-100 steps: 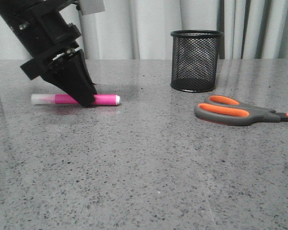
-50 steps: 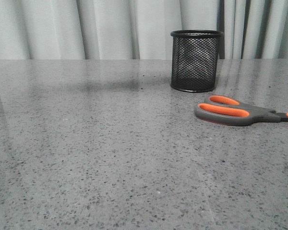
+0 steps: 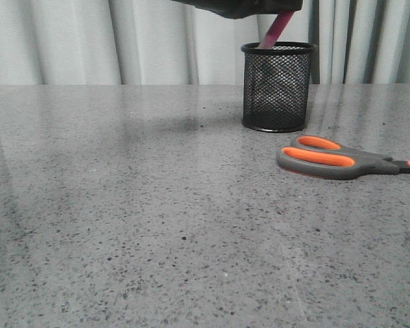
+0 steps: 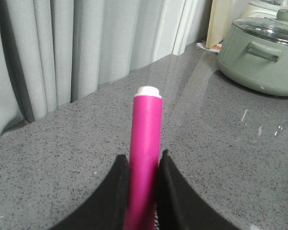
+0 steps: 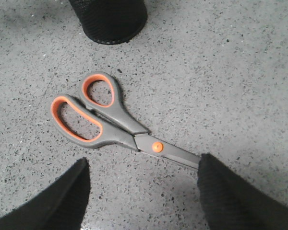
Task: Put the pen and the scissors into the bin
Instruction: 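Lift the marker and lower it upright into the black mesh cup, then open the left gripper and withdraw it from the cup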
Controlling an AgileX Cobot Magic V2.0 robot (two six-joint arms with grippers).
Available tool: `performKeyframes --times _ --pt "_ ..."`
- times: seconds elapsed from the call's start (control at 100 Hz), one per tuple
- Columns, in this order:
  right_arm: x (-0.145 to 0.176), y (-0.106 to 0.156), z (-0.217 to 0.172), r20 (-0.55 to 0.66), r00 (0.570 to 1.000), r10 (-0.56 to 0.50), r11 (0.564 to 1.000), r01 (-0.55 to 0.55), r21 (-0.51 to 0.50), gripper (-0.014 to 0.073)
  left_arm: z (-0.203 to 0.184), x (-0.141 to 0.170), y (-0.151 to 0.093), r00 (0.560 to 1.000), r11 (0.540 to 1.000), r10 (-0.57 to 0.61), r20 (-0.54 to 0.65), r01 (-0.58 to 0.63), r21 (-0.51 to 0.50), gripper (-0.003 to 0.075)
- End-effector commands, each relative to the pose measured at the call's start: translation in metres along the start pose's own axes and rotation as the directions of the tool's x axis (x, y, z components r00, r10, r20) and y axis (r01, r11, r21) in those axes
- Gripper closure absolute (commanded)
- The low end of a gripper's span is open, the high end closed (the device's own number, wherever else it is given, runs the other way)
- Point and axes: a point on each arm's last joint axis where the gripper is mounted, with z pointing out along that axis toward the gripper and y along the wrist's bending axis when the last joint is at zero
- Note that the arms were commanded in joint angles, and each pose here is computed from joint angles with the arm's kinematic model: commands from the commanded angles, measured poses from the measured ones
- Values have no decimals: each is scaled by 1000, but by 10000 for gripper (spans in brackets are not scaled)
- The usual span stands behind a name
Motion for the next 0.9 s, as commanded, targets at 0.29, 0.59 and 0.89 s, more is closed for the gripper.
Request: performKeyframes --times 0.29,0.59,0.89 --pt "-14 -1 -7 79 997 -13 1000 11 20 161 -10 -35 -13 994 999 6 111 -9 30 738" --pt "-14 -1 -7 79 997 -13 1000 11 20 161 -10 -35 -17 994 997 28 106 -36 70 443" --pt "-14 -1 -7 82 997 -13 1000 11 21 161 -22 -48 -12 990 998 38 139 -46 53 302"
